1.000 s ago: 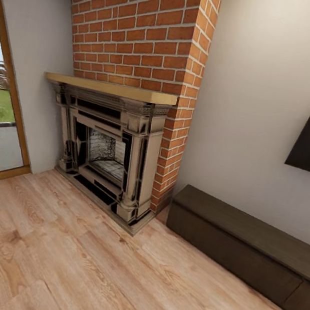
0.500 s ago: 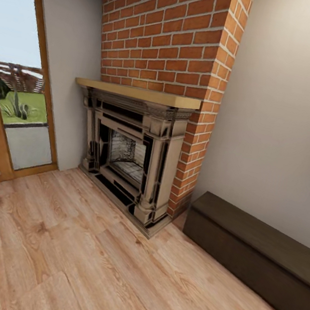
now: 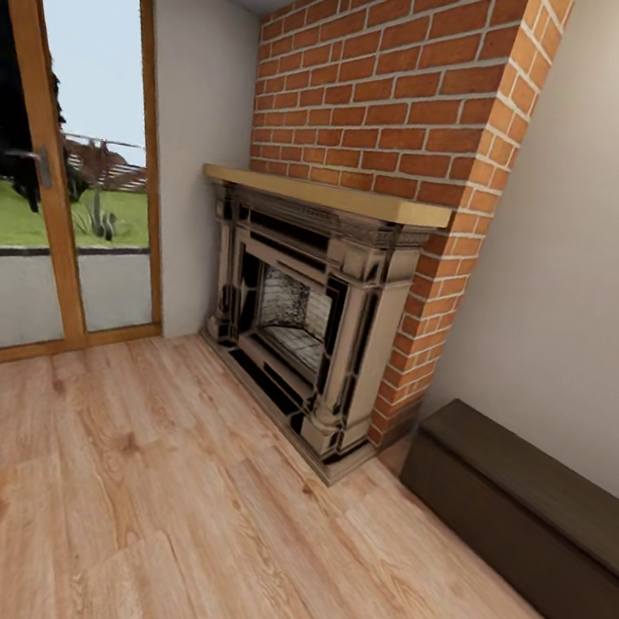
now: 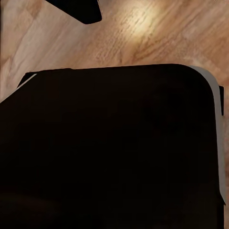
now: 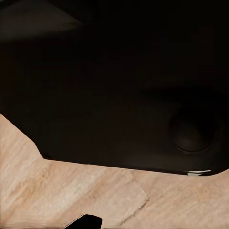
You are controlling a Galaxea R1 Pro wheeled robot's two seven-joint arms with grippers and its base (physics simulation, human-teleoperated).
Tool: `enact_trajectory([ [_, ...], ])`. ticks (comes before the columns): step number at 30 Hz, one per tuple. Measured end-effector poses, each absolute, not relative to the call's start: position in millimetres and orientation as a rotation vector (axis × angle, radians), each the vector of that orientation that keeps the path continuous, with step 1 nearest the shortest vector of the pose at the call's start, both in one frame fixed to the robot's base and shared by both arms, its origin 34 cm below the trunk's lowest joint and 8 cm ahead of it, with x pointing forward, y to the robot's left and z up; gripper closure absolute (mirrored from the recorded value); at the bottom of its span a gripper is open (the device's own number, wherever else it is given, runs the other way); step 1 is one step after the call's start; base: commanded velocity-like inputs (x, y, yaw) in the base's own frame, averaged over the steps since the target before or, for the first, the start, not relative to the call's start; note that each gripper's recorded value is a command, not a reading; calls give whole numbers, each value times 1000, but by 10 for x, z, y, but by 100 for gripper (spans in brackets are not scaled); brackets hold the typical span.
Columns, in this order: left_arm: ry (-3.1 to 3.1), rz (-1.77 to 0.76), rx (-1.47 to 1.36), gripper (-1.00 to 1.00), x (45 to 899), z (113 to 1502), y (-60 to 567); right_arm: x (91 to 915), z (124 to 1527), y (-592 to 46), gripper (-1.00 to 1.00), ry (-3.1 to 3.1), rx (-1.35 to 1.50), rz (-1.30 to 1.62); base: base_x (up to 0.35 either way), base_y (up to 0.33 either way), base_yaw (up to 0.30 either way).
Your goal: Turn on the radio receiver that's on the table in the living room.
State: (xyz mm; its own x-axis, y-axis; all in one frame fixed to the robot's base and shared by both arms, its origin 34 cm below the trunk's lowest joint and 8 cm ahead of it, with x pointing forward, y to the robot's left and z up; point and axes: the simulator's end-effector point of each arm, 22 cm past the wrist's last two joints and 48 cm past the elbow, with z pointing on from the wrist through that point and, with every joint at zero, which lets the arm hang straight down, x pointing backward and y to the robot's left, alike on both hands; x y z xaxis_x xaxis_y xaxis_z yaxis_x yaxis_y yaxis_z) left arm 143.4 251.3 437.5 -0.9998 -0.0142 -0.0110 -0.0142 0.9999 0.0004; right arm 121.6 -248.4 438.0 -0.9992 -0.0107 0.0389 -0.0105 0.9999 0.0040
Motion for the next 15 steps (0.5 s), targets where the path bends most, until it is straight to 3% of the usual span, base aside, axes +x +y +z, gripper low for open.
enact_trajectory([
  [15,3130,1,-23,-100,1436,4375,2513,1215,4380,-2487,-100,-3103,16,-5,0,0,272],
])
